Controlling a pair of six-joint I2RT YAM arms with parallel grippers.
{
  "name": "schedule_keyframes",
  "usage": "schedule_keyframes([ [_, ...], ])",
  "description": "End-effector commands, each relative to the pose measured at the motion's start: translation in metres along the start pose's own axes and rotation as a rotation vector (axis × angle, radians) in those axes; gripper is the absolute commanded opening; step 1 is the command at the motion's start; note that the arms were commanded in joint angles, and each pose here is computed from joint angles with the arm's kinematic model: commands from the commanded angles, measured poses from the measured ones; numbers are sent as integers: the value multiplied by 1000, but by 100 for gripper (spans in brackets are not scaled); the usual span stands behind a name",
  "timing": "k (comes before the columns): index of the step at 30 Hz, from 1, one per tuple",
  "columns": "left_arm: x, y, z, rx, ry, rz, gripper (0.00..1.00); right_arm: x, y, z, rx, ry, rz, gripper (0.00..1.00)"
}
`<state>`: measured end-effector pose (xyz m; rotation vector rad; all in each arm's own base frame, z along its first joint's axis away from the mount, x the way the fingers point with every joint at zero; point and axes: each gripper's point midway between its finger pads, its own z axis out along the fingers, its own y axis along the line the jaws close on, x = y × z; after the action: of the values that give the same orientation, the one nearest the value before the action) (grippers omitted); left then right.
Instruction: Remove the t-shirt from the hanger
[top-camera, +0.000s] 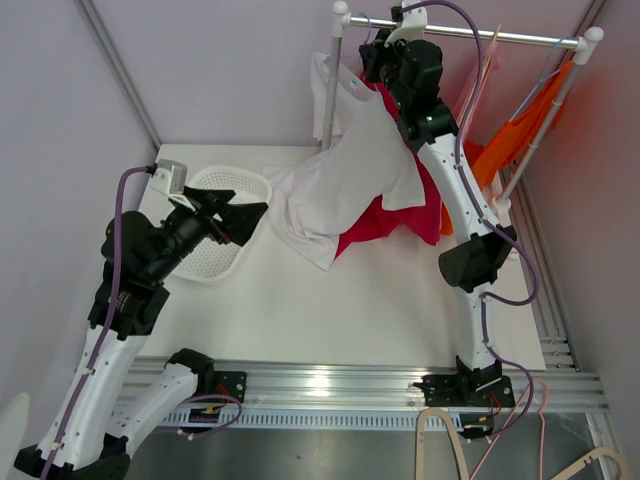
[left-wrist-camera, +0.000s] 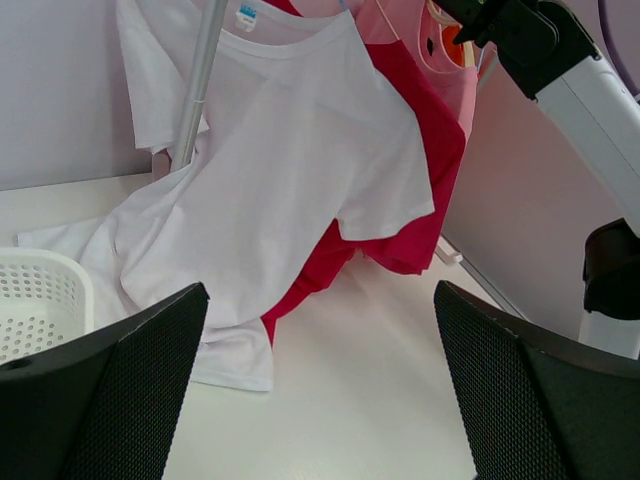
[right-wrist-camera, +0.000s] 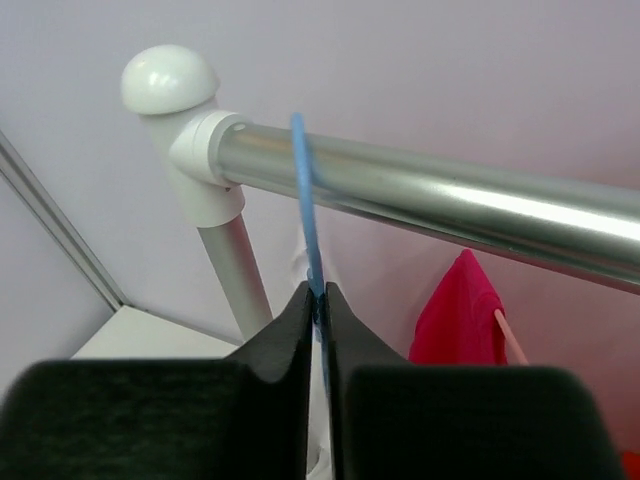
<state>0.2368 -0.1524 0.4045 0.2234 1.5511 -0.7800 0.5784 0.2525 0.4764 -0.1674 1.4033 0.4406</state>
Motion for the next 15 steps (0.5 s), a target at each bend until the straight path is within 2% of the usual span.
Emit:
schedule_keyframes([
  [1, -8, -2, 1, 10, -30, 33, 100, -17, 6, 3, -46, -58, 17, 0],
  [8, -6, -1, 3, 6, -23, 29, 100, -33, 7, -4, -60, -84, 21, 0],
  [15, -10, -2, 2, 10, -34, 31, 100, -102, 18, -39, -54, -197, -22, 0],
])
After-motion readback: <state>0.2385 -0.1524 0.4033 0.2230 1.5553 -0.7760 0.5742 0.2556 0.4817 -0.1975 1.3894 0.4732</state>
